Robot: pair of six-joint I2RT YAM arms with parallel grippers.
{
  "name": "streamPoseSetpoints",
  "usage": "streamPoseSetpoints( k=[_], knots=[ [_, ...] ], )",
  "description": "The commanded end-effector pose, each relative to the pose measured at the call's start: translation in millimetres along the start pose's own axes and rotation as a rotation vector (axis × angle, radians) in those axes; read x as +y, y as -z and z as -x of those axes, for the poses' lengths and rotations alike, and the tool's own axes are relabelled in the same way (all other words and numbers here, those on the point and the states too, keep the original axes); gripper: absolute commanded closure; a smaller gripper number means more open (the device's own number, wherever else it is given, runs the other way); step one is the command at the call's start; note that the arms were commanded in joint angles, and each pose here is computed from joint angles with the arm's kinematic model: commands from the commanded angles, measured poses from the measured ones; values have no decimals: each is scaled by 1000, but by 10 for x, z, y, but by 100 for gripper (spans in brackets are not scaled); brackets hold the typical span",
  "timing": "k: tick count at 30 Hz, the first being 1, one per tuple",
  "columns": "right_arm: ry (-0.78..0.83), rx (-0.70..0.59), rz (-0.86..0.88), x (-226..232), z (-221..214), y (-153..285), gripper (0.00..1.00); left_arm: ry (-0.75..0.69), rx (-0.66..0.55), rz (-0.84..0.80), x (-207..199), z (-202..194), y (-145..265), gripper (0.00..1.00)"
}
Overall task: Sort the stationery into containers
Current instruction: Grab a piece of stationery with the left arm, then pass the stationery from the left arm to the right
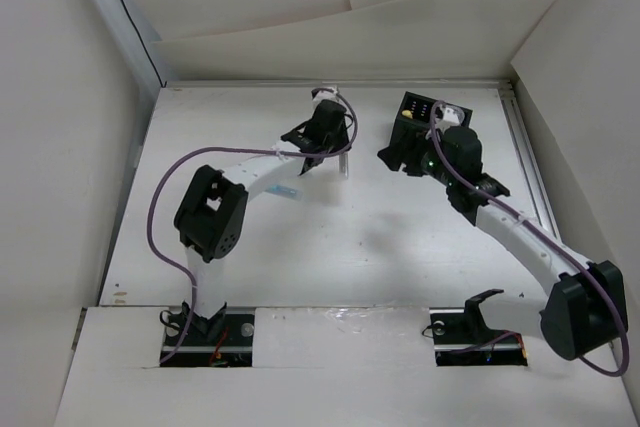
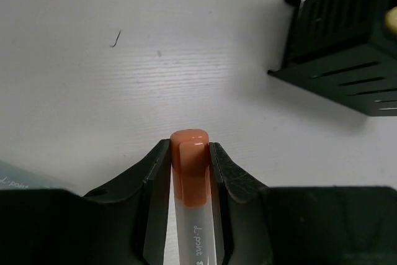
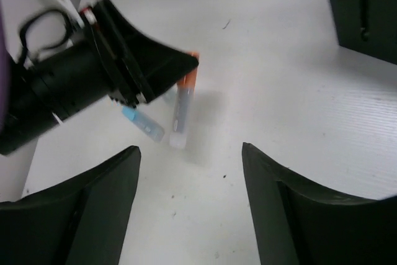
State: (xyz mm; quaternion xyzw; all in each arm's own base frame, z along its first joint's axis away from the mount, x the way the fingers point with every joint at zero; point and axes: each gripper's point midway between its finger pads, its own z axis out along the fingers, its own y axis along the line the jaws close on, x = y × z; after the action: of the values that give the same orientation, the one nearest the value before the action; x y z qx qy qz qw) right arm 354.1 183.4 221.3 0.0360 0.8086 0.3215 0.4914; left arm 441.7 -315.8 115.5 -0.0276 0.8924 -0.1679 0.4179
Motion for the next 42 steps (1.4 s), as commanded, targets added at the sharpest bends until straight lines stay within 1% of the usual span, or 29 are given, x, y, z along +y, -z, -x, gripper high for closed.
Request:
streamPoseSetpoints(
  k=[1,3,5,6,7,8,9,10,12,14,15,16,17,21,22,27,30,33,38,42],
  knots=[
    [53,-11,148,417,52,51,31,76,-120,-167,-372,568,342,96],
    [71,10,197,537,-10,68,46,96,-150,-216,-479,711,486,96],
    [86,15,223,622,-21,81,60,114,-174,-235,-480,724,534,96],
    [103,20,233,656,-50,84,60,124,-179,-255,-505,735,575,96],
    [103,21,233,656,-50,84,57,138,-197,-290,-557,800,691,96],
    [116,10,239,681,-7,88,53,140,-205,-307,-555,778,716,96],
    [114,19,233,660,-33,61,40,140,-211,-326,-573,784,763,96],
    [117,23,256,714,-19,78,35,151,-226,-351,-601,839,877,96],
    [129,35,282,761,-25,74,26,153,-241,-377,-584,804,948,96],
    [133,49,318,850,3,53,22,178,-276,-407,-558,811,1085,96],
    [136,49,334,892,24,68,22,181,-291,-418,-544,811,1132,96],
    [134,80,342,901,-73,21,22,184,-308,-430,-533,816,1181,96],
    [136,83,353,931,-56,4,22,201,-334,-465,-553,867,1318,96],
    [141,103,379,1012,-114,-108,23,225,-369,-524,-515,797,1473,96],
    [138,113,373,994,-136,-161,26,230,-360,-537,-513,740,1463,96],
    [137,119,396,1084,-176,-256,35,246,-332,-586,-581,698,1528,96],
    [137,102,418,1170,-130,-246,37,236,-321,-616,-679,648,1575,96],
    [130,109,425,1198,-164,-263,41,236,-321,-617,-679,647,1575,96],
    [118,103,413,1175,-167,-324,43,241,-306,-619,-677,594,1538,96],
    [101,70,394,1154,-113,-355,47,241,-305,-620,-677,594,1538,96]
  ],
)
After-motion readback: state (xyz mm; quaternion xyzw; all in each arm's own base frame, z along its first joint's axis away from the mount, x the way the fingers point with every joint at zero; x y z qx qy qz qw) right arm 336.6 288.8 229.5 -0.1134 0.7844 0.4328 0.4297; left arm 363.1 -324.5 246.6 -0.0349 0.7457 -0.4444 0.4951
